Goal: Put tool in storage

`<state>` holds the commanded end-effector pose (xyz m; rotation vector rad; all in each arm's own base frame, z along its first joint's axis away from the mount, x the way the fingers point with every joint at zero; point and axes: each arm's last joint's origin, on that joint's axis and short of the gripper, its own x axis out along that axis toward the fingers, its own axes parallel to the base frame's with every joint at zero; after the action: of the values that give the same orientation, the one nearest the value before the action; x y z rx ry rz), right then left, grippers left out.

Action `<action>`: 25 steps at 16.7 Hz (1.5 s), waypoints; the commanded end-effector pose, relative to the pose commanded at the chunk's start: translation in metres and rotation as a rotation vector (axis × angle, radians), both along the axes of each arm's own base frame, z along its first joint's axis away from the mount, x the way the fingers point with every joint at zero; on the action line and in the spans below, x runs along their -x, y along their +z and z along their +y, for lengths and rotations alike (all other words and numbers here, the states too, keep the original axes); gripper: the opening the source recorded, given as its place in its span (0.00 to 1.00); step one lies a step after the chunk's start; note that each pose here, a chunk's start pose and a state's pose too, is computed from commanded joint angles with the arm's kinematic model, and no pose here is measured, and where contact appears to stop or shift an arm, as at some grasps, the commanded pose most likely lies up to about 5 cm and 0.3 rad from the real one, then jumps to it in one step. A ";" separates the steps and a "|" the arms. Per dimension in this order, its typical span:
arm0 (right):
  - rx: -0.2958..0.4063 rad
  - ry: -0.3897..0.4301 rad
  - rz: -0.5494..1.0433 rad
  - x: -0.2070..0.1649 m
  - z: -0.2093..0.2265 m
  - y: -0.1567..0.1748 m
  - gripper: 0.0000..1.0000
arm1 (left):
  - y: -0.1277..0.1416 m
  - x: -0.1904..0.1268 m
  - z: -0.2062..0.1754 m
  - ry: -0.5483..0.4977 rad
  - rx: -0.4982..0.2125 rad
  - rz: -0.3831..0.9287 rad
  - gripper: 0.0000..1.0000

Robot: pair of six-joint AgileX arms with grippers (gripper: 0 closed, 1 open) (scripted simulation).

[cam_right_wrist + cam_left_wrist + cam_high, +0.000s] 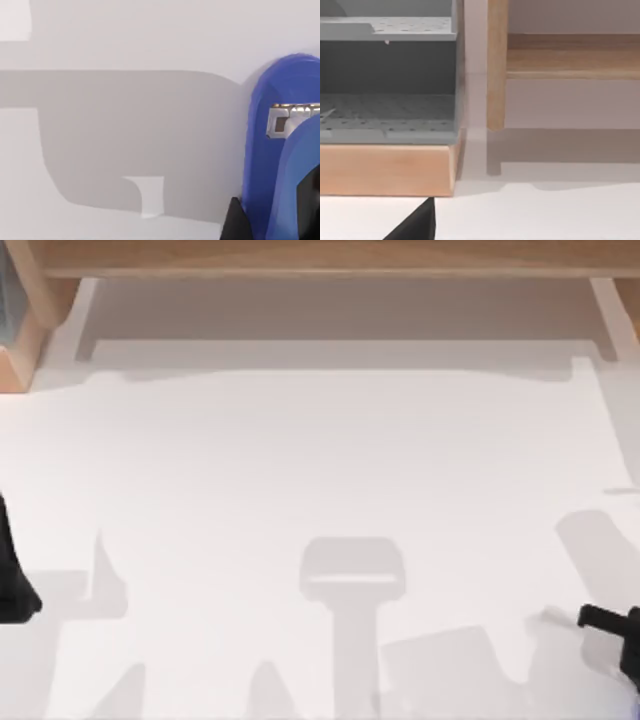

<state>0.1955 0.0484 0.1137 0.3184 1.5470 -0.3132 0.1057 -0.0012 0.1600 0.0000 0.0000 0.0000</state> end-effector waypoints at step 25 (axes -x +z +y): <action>0.006 0.045 -0.087 -0.045 -0.011 0.067 0.00 | 0.000 0.000 0.000 0.000 0.000 0.000 1.00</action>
<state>0.2404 0.0379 0.1804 0.2892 1.4653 -0.2654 0.1057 -0.0012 0.1600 0.0000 0.0000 0.0000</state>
